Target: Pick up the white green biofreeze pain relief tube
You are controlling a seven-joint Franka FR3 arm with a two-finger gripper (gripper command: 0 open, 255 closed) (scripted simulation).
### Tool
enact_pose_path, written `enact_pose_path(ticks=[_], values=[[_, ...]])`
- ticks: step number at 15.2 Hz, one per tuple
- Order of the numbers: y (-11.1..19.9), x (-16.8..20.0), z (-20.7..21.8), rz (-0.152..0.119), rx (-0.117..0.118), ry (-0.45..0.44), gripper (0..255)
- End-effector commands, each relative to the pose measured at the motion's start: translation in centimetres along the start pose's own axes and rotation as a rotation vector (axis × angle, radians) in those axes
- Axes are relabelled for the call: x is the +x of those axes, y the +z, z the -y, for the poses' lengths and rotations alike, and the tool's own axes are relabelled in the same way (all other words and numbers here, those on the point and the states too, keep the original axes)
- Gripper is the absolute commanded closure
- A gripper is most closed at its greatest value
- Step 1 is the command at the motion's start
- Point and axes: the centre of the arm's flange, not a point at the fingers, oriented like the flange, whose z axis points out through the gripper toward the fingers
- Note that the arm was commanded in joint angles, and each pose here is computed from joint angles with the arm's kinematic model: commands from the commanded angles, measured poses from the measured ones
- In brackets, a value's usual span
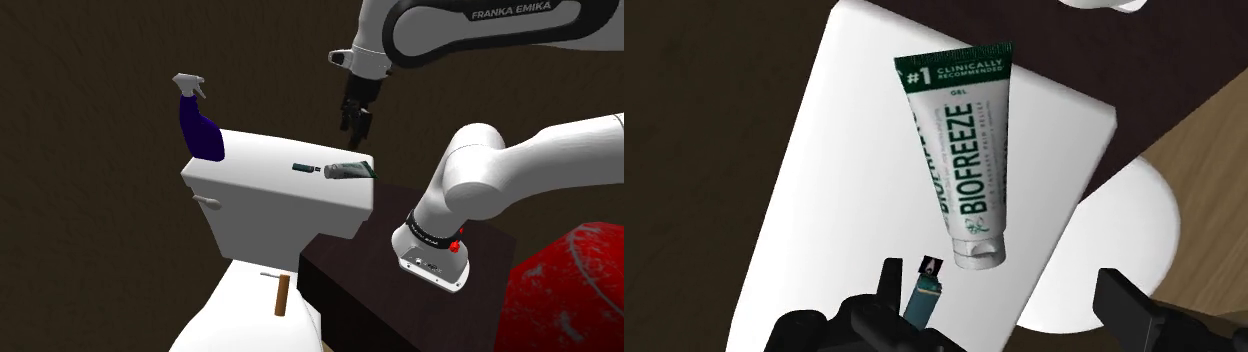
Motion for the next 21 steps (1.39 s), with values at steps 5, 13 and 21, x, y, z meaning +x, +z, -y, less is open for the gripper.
enact_pose_path(ticks=[5,13,21], values=[[6.6,-2.3,-0.5,0.030,0.048,-0.325,0],[10.6,-2.7,-0.9,0.030,0.048,-0.325,0],[10.6,-2.8,-0.9,0.030,0.048,-0.325,255]])
